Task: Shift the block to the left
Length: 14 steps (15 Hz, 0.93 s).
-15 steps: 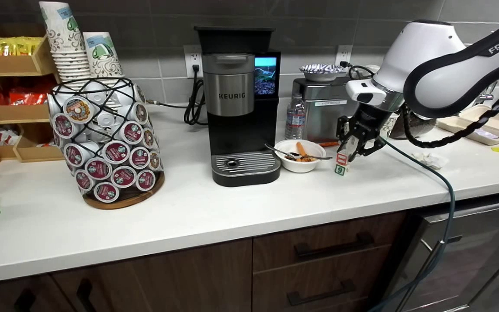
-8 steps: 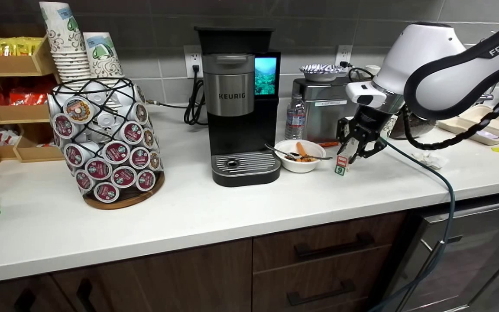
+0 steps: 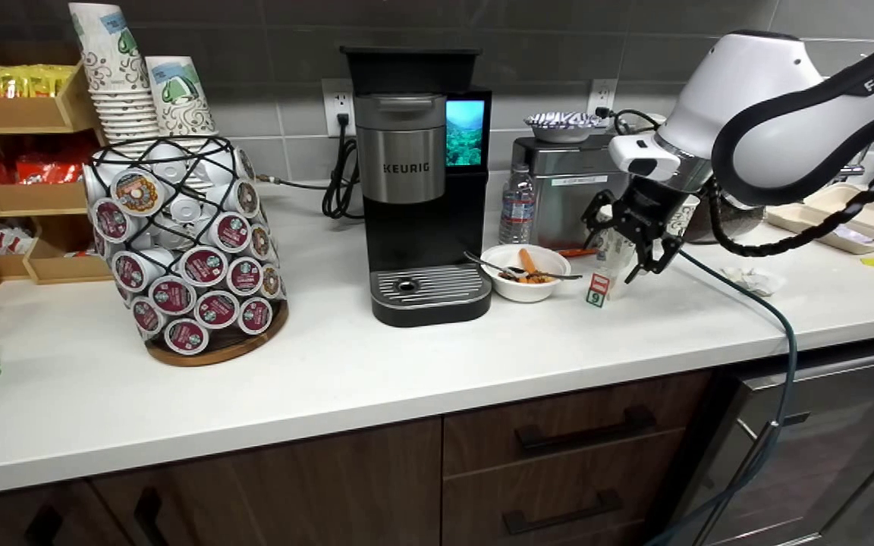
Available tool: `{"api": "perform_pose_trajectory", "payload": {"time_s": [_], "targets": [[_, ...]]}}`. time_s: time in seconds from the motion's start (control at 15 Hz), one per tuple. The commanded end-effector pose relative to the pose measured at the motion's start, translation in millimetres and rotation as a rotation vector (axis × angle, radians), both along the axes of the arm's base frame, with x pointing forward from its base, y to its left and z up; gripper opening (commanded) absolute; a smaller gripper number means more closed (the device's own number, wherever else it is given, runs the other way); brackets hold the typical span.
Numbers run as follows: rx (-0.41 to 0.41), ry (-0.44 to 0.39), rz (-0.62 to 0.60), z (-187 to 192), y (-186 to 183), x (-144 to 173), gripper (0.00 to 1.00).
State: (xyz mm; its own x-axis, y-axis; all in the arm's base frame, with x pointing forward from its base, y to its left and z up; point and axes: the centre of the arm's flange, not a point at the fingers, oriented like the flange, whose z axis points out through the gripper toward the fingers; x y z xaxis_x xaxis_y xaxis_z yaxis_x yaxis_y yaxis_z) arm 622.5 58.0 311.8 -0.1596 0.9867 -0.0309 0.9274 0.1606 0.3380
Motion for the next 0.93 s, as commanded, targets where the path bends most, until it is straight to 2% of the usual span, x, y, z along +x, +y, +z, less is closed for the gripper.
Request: {"api": "perform_pose_trajectory", "payload": {"time_s": [0.0,0.07,0.13,0.33,0.4,0.47,0.53,0.6,0.87], "targets": [[-0.002,-0.044,0.004,32.1,-6.8,-22.7,1.0],[0.01,0.025,0.092,42.1,-7.6,-35.5,1.0],[-0.007,0.047,0.143,47.0,-7.0,-45.8,1.0],[-0.04,0.069,0.314,60.2,-2.2,-89.3,1.0],[-0.04,0.046,0.337,65.7,-2.3,-105.8,1.0],[-0.03,0.014,0.322,71.7,-3.4,-117.8,1.0],[0.018,-0.024,0.234,78.9,-4.8,-129.8,1.0],[0.054,-0.029,0.141,84.4,-7.5,-140.9,1.0],[0.091,-0.078,-0.075,90.8,-12.3,-177.5,1.0]]}}
